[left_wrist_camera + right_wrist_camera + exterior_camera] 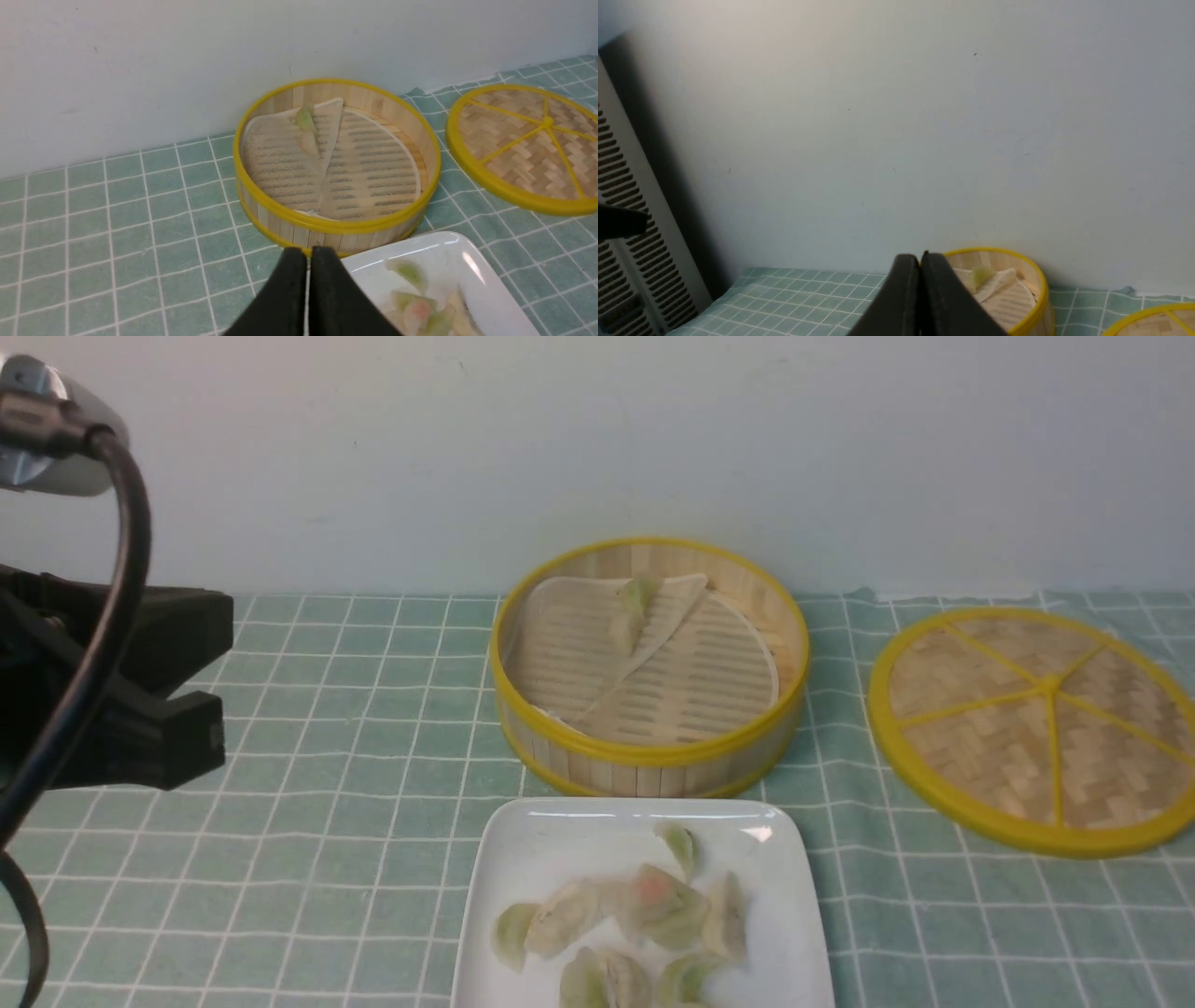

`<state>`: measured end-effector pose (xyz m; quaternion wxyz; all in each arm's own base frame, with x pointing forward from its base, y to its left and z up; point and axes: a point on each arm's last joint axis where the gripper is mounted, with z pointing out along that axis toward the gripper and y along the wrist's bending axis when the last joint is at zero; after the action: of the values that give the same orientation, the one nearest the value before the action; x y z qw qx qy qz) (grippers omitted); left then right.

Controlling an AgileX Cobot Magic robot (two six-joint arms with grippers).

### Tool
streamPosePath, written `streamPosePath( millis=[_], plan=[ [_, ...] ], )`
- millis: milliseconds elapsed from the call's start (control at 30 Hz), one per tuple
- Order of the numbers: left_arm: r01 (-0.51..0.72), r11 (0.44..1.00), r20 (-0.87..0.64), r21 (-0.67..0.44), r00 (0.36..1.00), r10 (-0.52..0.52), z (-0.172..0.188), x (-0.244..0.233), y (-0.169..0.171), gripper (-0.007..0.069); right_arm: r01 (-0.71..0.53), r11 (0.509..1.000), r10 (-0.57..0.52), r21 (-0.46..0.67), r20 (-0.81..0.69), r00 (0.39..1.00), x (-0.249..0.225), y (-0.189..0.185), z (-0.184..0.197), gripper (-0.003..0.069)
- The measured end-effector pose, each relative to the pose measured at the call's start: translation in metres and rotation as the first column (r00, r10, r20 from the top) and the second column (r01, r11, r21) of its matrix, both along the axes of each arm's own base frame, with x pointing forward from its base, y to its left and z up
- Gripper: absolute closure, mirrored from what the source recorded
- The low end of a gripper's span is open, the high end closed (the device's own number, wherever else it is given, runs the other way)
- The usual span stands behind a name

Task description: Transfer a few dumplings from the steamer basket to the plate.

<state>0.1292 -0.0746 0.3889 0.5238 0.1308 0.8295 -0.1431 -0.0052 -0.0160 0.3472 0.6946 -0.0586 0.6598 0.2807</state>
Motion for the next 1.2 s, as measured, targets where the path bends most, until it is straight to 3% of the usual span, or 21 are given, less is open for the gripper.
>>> streamPosePath(
  millis=[433,633,867,933,967,1200],
  plan=[
    [0.018,0.999,0.034,0.04,0.999,-0.019,0.001,-0.002,0.002,0.0631,0.0,1.0,0.0,0.001,-0.001,1.0,0.0,0.0,0.0,0.0672],
    [0.038,0.999,0.083,0.031,0.996,-0.041,-0.015,-0.026,0.021,0.0631,0.0,1.0,0.0,0.001,-0.001,1.0,0.0,0.0,0.0,0.0672],
    [-0.122,0.992,0.187,-0.044,0.974,0.128,-0.093,-0.056,0.054,0.0631,0.0,1.0,0.0,0.001,-0.001,1.0,0.0,0.0,0.0,0.0672],
    [-0.18,0.983,0.204,-0.047,0.961,0.186,-0.122,-0.063,0.06,0.0631,0.0,1.0,0.0,0.001,-0.001,1.0,0.0,0.0,0.0,0.0672],
    [-0.236,0.971,0.205,-0.032,0.95,0.238,-0.155,-0.068,0.065,0.0631,0.0,1.0,0.0,0.001,-0.001,1.0,0.0,0.0,0.0,0.0672],
    [-0.313,0.95,0.163,0.003,0.937,0.308,-0.215,-0.076,0.071,0.0631,-0.001,1.0,0.001,0.0,-0.003,1.0,0.0,0.0,0.0,0.0672]
  ],
)
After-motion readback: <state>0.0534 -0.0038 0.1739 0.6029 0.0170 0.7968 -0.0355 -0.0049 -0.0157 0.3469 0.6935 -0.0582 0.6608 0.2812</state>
